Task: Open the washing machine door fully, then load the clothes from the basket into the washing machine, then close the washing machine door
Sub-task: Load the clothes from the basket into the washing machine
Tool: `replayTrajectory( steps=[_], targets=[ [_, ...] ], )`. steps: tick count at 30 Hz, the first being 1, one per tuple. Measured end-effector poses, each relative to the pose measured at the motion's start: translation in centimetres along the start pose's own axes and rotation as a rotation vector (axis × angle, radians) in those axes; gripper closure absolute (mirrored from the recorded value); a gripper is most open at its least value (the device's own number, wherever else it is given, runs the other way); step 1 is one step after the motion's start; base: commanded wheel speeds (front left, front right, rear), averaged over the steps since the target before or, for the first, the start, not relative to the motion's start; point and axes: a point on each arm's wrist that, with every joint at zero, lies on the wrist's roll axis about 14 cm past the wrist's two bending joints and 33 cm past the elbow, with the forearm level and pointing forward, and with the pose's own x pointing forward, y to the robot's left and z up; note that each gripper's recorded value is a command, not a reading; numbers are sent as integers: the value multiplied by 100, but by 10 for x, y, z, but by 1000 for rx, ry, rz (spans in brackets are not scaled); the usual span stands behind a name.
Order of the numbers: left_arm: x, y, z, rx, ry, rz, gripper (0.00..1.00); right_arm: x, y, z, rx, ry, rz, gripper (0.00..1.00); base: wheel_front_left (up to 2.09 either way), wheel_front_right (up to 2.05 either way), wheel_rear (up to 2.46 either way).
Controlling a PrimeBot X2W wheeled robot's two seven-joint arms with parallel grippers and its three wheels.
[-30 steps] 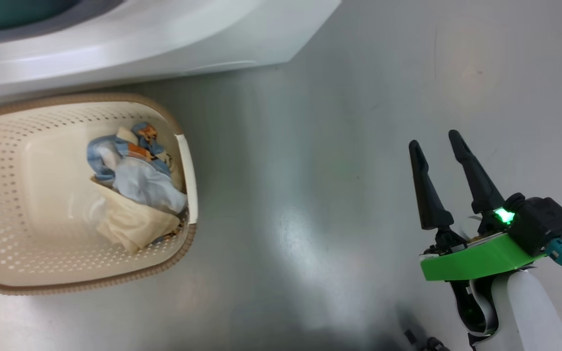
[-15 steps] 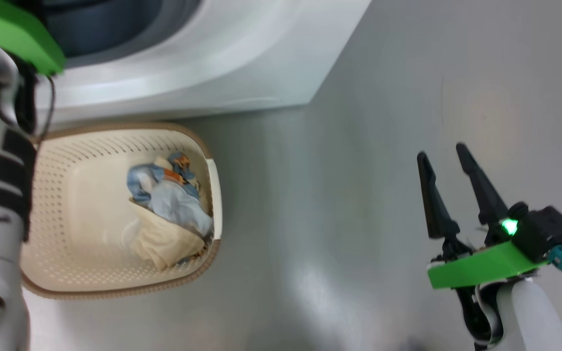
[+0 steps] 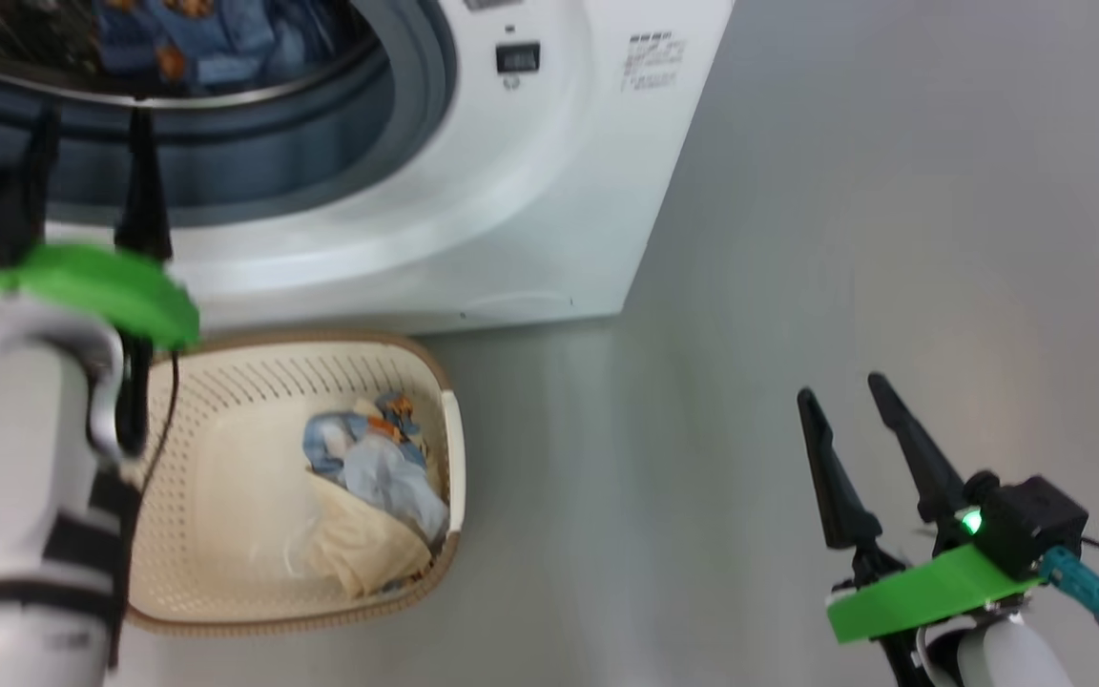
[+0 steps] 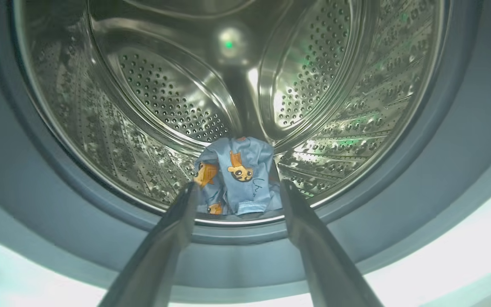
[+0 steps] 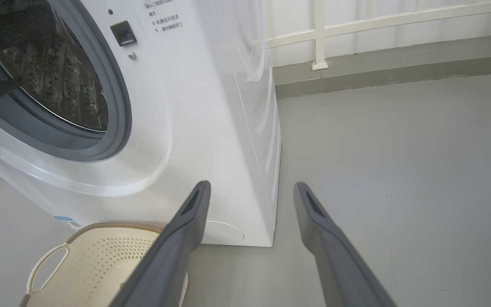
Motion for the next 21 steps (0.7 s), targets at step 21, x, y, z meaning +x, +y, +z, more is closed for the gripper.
replayTrajectory(
  steps=[21],
  targets=[
    [-184,37,40,-56,-144,200,0,-67,17,50,-6,-121,8,0,0,0,0]
  ],
)
